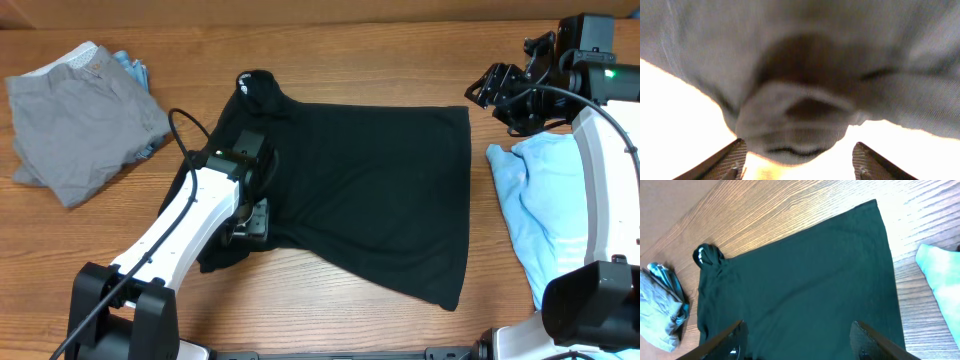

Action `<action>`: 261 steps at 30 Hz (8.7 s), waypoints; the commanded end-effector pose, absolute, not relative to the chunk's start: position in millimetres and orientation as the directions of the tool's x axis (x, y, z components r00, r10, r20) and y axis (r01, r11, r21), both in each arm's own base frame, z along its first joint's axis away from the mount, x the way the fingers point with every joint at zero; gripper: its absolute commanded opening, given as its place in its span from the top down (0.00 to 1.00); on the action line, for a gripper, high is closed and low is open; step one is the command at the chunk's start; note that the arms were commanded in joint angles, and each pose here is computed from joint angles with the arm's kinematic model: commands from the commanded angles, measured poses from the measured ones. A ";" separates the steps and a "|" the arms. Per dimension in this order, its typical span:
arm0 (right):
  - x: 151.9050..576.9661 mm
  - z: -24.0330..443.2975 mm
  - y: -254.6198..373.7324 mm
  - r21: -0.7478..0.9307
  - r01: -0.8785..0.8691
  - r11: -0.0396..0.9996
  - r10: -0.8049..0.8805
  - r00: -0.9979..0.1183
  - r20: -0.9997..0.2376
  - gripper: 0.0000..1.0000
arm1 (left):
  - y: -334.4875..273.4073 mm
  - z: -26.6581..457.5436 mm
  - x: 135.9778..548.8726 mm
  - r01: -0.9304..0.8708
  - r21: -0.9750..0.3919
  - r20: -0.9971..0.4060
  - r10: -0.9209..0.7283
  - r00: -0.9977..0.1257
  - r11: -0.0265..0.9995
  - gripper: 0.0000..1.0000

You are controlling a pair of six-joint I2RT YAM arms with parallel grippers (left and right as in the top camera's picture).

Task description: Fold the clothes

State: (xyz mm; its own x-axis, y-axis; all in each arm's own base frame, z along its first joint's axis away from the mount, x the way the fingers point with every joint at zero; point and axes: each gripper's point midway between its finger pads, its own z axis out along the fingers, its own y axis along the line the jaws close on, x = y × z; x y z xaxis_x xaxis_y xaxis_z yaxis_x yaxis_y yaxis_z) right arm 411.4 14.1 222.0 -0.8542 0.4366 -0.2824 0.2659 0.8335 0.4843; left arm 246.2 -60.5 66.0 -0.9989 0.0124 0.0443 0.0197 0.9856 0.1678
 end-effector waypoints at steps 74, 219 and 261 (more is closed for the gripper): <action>411.5 227.3 12.5 0.476 0.257 0.841 0.431 -0.850 -0.302 0.29 | -106.0 7.7 251.0 0.318 0.214 -0.041 0.334 -0.942 0.924 0.89; 289.0 12.0 -18.0 0.281 0.649 0.707 0.648 -0.754 0.111 0.32 | -148.7 66.6 131.8 0.433 0.076 0.372 0.377 -0.848 0.898 0.00; 354.0 81.4 -43.3 0.419 0.573 0.705 0.678 -0.718 -0.160 0.36 | -13.1 14.7 312.5 -0.111 0.100 -0.169 -0.093 -0.981 0.989 0.96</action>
State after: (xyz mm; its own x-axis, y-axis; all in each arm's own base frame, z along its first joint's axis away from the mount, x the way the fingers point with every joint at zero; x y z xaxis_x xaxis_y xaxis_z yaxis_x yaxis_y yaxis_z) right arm 335.4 -47.4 41.1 -0.7092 0.7005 -0.0801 0.6446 0.6902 0.3287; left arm 316.5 -24.6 24.9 -0.9808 -0.0870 -0.1746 -0.0999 0.9928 0.0663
